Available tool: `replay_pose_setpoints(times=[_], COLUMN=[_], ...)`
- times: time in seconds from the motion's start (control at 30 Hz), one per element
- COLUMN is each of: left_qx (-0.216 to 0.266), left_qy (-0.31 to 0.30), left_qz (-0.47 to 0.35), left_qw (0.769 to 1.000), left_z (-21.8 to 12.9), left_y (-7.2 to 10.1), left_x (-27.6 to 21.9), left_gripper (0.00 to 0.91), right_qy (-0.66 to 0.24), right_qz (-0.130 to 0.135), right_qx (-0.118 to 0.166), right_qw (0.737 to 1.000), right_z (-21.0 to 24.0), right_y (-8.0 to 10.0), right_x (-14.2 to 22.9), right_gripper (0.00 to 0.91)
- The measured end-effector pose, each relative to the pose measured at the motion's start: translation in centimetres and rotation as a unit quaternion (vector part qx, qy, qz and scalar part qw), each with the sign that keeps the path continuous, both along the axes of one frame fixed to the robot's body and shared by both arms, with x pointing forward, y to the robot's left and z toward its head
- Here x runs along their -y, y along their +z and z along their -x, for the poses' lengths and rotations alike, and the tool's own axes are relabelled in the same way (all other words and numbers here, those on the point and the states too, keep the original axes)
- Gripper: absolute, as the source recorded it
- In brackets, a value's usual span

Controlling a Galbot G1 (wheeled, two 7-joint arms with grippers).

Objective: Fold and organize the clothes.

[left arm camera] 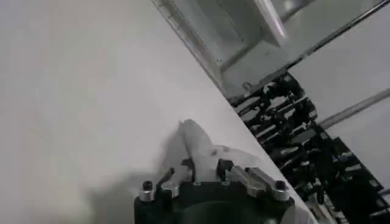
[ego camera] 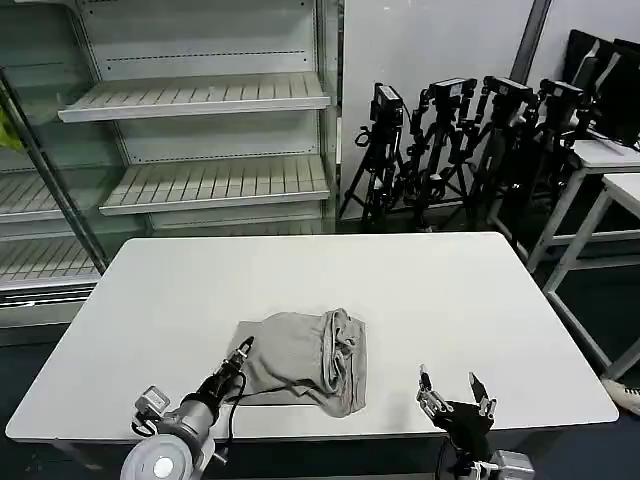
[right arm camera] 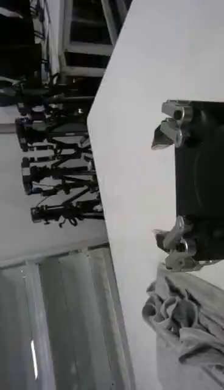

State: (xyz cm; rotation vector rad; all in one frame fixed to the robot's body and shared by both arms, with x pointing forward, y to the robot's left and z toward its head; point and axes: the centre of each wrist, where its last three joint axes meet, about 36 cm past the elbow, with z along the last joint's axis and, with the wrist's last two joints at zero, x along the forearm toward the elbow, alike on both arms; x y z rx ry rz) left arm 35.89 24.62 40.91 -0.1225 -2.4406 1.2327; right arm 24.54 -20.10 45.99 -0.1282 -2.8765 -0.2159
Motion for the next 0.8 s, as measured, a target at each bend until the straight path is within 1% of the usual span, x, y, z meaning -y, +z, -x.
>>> replay_pose_setpoints(times=[0.3, 0.47, 0.63, 0.8], left_qx=[0.011, 0.019, 0.023, 0.041], left_qy=[0.023, 0.038, 0.06, 0.088], left_qz=[0.037, 0.048, 0.046, 0.009], left_qw=[0.999, 0.998, 0.997, 0.995], left_z=[0.8, 1.0, 0.9, 0.8], left_y=[0.5, 1.3, 2.3, 4.1], left_x=[0.7, 0.0, -2.8, -7.8], left_gripper=[0.03, 0.03, 0.03, 0.03], right_qy=[-0.005, -0.006, -0.004, 0.001], right_qz=[-0.007, -0.01, -0.013, -0.017], right_qx=[0.005, 0.007, 0.008, 0.008], right_qw=[1.0, 1.0, 1.0, 1.0], right_z=[0.1, 0.0, -0.2, -0.5], right_y=[0.4, 0.5, 0.4, 0.2], right_x=[-0.2, -0.2, -0.4, -0.5], right_gripper=[0.907, 0.907, 0.907, 0.907])
